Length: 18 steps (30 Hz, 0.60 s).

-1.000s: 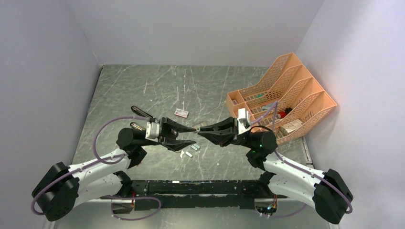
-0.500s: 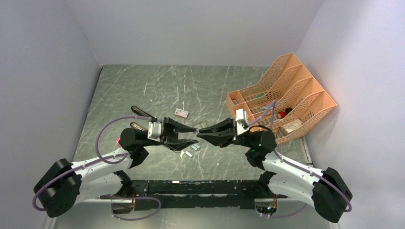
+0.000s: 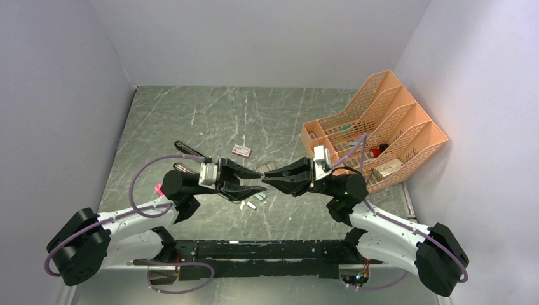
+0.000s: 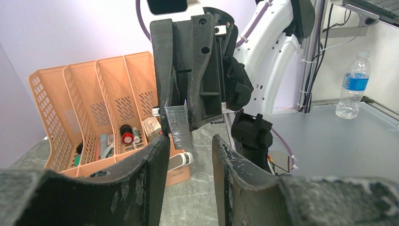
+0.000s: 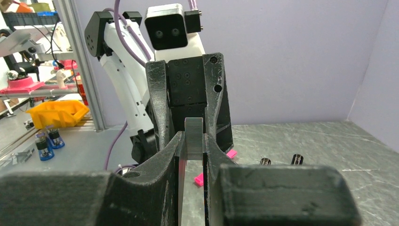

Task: Load the staples into the stapler
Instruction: Pick up the staple from the staple box.

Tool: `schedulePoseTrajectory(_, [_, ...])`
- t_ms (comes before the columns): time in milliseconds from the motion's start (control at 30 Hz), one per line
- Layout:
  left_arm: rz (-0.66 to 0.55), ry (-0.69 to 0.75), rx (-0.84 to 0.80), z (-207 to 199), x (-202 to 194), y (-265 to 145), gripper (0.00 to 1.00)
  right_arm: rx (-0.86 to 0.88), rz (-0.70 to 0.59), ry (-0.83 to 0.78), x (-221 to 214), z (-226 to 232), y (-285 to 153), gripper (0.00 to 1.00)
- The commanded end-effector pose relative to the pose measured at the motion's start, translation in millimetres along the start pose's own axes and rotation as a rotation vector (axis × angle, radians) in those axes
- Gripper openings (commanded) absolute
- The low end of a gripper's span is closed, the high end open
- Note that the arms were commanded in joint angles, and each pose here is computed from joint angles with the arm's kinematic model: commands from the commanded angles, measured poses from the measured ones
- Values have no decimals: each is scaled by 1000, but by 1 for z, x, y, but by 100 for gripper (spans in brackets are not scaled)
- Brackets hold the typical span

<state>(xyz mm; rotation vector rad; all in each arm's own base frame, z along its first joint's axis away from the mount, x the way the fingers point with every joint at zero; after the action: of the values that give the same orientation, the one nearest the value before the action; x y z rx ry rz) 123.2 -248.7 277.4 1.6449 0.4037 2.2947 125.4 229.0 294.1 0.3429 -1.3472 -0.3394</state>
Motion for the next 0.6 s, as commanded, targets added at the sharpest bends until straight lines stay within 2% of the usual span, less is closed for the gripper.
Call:
schedulePoseTrajectory(0, [-69, 77, -29, 3, 18, 10, 42, 30, -19, -46, 9, 4, 4, 9])
schedulePoseTrajectory(567, [-81, 62, -23, 3, 21, 11, 40, 32, 22, -64, 3, 1, 3, 9])
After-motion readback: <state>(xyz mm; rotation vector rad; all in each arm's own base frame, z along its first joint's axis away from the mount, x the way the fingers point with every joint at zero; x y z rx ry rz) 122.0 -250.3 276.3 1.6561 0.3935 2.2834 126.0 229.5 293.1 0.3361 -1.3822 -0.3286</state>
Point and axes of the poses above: each gripper's point midway between its finger pads, its own y axis out along the fingers, its own z axis along the line the jaws close on, x = y × z, the point moved 7 cm from there along -y, back along the fingers, and after that the axes turned 12 degrees about y, right-handed, at the moved point
